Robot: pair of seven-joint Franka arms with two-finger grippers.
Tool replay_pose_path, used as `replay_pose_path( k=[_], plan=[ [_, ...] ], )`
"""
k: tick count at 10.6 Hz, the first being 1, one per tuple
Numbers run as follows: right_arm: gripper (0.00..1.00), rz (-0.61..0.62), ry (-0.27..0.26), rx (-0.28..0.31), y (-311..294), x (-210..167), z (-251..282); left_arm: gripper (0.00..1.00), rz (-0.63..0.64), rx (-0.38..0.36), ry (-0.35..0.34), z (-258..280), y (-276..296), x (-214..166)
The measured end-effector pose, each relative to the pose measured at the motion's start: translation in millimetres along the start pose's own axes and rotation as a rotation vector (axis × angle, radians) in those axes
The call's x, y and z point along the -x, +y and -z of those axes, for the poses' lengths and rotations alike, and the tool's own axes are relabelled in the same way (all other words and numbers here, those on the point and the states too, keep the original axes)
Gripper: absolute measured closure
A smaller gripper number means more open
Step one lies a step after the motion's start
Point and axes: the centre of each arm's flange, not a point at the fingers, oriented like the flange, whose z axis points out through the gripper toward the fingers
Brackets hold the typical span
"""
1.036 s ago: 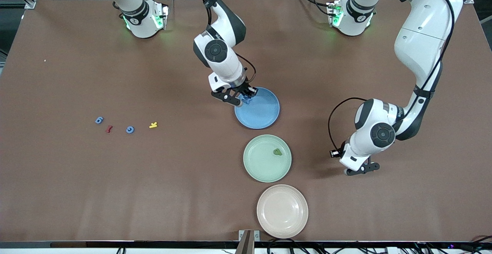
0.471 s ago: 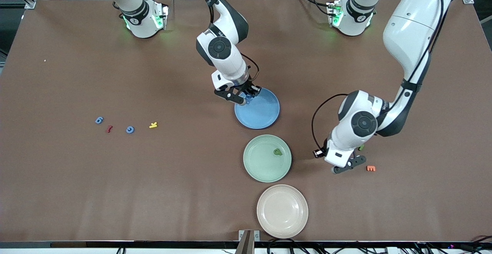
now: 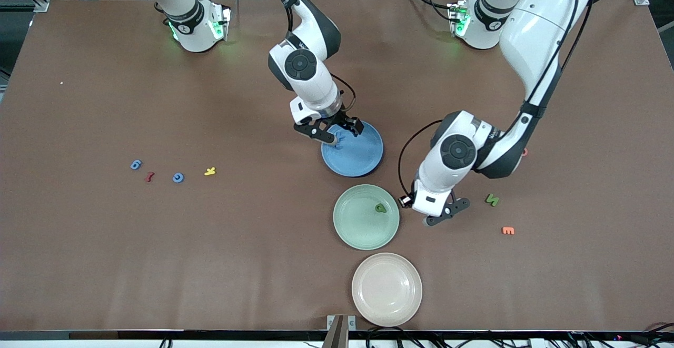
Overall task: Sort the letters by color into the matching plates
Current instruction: 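Drop the E on the blue plate while the left gripper drops n on green plate, then reach the right gripper to the blue G while the left gripper reaches the green Z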
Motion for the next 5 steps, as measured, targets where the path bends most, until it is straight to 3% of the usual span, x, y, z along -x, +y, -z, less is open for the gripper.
replay_pose_path(
  k=[2,5],
  plan=[
    [0.0,0.007,0.019,0.053,8,-19,12,0.73,0.01,0.001,-0.004,-1,12,16],
    [0.0,0.077,-0.028,0.142,42,-83,87,0.73,0.067,0.013,-0.024,-1,31,43]
  ],
)
